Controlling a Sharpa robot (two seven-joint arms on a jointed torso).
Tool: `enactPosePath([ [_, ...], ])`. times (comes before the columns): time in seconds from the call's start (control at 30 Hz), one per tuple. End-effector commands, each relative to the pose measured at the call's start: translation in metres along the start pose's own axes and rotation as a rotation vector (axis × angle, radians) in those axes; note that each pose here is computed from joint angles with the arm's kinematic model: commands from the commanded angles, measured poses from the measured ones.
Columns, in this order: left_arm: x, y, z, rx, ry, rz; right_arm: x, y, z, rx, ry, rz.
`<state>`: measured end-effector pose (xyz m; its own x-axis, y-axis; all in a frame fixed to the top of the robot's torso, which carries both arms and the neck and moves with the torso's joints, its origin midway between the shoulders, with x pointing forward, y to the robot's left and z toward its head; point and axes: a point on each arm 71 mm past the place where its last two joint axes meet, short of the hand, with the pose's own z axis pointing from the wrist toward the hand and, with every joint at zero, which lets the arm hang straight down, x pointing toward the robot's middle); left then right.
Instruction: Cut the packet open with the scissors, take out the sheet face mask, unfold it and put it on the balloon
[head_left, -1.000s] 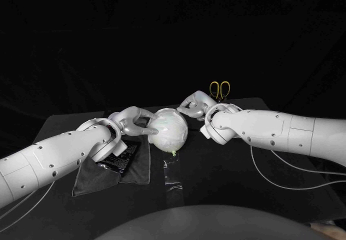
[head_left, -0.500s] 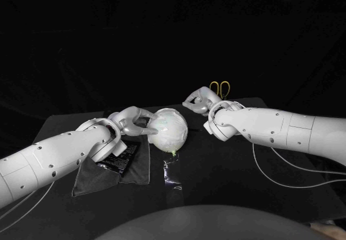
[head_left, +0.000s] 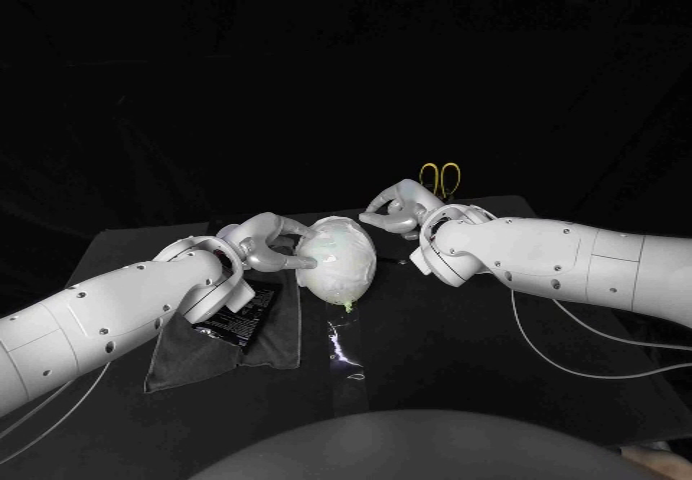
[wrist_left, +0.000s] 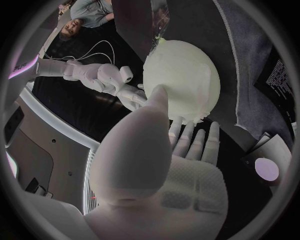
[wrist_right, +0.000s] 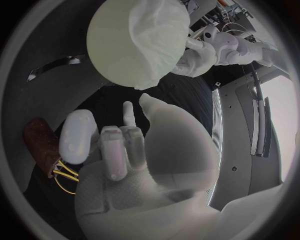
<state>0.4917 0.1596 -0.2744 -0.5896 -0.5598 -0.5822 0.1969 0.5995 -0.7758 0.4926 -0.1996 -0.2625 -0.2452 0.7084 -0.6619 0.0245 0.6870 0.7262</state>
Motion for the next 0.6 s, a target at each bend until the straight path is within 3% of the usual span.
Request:
enactPosePath([
  [0.03, 0.0039, -0.0005, 0.0005, -0.001, 0.024, -0.005, 0.0055, 0.0006, -0.0024, 0.015, 0.072, 0.009],
  [0.6, 0.0048, -0.0015, 0.001, 0.001, 0.026, -0.005, 0.0155, 0.0019, -0.0015, 0.063, 0.138, 0.016],
])
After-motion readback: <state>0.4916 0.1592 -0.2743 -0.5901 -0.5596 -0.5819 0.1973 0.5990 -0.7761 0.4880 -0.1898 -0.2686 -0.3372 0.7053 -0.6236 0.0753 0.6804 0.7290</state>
